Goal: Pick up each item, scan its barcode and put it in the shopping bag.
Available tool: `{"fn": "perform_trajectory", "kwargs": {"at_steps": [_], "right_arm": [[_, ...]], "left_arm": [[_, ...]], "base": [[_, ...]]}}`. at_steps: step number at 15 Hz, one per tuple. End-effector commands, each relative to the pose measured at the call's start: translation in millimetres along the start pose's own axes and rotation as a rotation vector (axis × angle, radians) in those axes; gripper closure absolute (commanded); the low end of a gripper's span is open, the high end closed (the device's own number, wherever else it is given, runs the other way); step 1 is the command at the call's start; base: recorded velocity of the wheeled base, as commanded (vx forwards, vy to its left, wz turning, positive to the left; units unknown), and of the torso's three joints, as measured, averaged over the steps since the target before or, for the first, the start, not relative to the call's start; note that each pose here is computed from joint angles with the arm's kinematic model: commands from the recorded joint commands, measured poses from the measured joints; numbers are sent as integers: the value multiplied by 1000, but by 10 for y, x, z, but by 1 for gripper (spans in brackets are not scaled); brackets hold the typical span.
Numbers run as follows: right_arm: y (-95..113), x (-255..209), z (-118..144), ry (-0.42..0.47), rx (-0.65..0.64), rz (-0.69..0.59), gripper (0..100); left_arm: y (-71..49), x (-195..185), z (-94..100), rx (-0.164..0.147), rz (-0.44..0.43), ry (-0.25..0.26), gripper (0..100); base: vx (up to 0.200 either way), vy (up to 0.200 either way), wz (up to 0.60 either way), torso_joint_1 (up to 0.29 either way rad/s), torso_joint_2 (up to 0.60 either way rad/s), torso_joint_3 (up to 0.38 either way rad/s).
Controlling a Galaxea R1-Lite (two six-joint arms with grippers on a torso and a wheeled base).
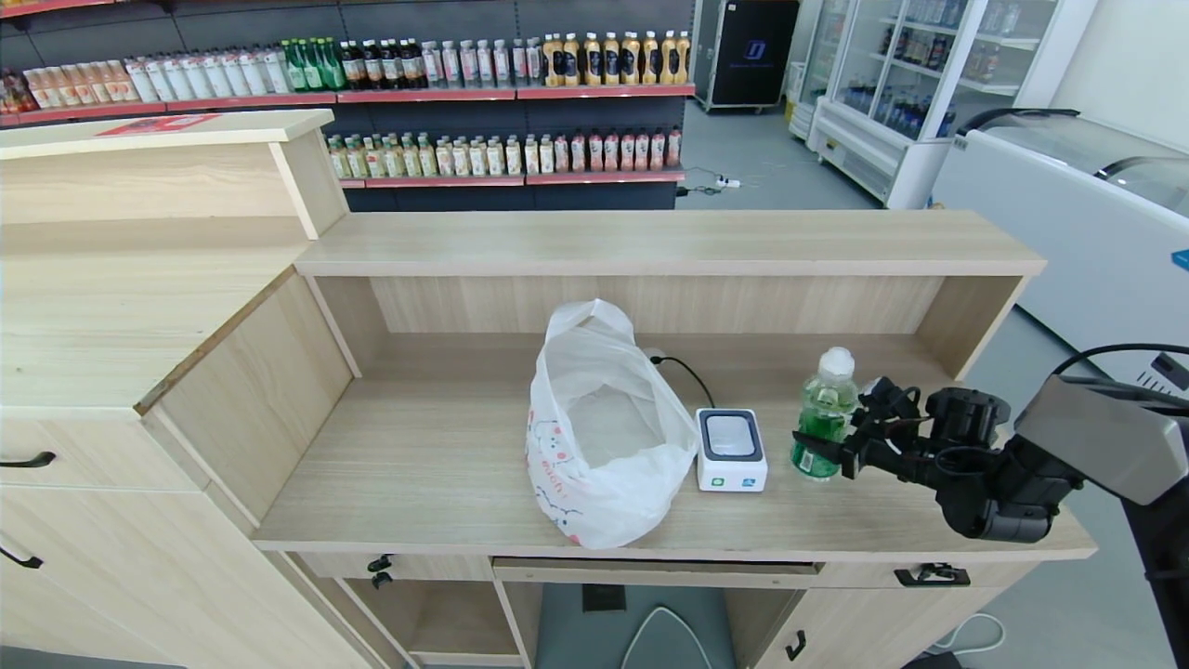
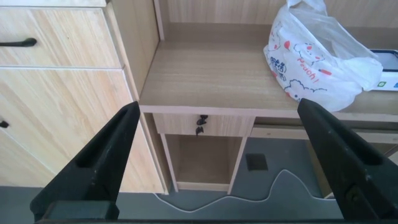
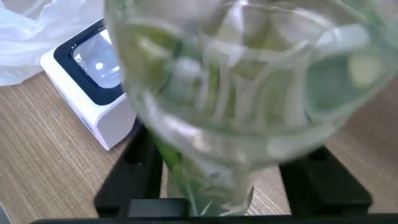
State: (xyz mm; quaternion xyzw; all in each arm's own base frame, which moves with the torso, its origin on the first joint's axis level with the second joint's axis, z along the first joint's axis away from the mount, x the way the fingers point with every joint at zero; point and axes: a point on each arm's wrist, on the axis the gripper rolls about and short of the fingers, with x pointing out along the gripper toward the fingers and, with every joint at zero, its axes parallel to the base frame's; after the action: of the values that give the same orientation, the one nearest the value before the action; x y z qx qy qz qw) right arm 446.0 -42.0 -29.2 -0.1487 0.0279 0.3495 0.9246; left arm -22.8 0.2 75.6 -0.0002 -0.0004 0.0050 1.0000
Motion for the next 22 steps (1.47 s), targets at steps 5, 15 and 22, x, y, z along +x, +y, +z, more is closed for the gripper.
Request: {"fn": "perform_trajectory", "kwargs": {"at_steps": [5, 15, 22], "right_arm": [[-89, -82, 139, -18, 40, -31, 100], [195, -870, 1582, -125, 294, 80, 100], [727, -1549, 2703, -259, 407, 366, 100]], "left_arm": [[0, -1, 4, -1, 1, -2, 0], [0, 0, 0, 0, 1, -1, 0], [0, 0, -1, 0, 1, 1, 0]], "base": [[0, 0, 0, 0, 0, 0], [0, 0, 0, 0, 0, 0], [0, 0, 0, 0, 0, 0]]}}
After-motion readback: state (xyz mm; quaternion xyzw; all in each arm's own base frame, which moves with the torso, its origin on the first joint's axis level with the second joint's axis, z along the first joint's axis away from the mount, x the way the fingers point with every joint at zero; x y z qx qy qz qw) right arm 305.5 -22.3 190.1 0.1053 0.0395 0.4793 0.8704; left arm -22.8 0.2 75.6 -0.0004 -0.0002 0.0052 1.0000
